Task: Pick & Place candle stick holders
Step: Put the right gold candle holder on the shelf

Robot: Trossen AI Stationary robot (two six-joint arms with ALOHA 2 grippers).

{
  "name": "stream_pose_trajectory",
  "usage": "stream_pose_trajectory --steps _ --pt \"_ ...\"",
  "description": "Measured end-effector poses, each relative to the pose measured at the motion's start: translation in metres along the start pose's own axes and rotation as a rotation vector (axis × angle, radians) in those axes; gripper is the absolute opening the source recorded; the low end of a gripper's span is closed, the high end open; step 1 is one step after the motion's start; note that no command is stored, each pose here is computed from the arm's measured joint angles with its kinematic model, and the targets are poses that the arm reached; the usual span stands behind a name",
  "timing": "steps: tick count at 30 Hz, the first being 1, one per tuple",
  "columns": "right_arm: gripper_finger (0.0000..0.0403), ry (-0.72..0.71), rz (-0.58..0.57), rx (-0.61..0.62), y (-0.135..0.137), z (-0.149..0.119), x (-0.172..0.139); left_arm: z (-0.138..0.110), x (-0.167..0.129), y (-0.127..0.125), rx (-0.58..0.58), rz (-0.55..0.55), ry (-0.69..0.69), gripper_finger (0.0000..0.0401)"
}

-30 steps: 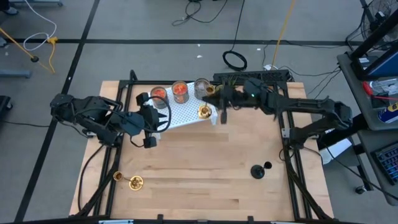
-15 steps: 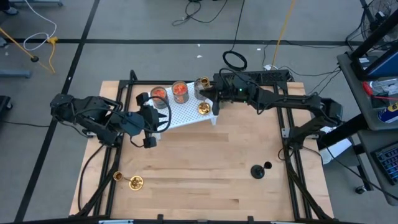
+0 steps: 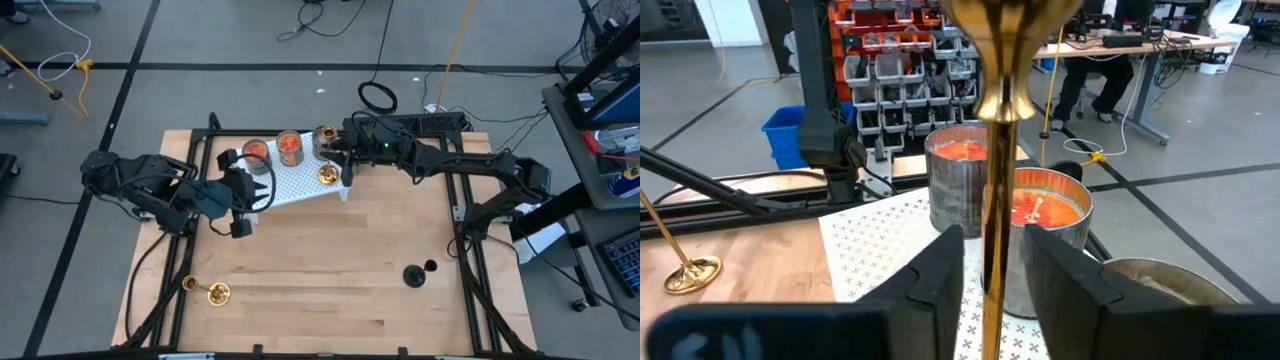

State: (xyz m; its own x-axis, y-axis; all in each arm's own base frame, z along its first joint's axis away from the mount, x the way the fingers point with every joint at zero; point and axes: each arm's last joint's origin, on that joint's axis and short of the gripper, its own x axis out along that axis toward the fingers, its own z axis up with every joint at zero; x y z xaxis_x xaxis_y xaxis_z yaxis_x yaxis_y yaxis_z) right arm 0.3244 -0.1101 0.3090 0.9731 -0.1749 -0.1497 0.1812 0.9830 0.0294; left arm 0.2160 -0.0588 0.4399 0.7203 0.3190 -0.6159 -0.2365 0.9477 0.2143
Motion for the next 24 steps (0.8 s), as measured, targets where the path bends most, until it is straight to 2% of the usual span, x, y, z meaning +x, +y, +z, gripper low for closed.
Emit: stream_pose_trajectory --steps 7,14,19,24 --pt "0.0154 0.018 0.003 0.000 0.001 0.000 -0.003 -0.012 -0.005 -0.005 -0.054 -0.003 0.081 0.0088" --pt "0.0173 0.040 0.018 -0.015 0.007 0.004 -0.010 -0.034 -0.013 -0.022 -0.037 -0.137 0.265 0.0088" --pt "0.0176 0.059 0.026 -0.016 0.012 0.003 -0.016 -0.055 -0.010 -0.042 0.050 -0.096 0.305 0.0088" --pt "0.0176 0.092 0.027 0.021 0.014 -0.007 -0.026 -0.071 -0.011 -0.056 0.030 -0.053 0.312 0.0088"
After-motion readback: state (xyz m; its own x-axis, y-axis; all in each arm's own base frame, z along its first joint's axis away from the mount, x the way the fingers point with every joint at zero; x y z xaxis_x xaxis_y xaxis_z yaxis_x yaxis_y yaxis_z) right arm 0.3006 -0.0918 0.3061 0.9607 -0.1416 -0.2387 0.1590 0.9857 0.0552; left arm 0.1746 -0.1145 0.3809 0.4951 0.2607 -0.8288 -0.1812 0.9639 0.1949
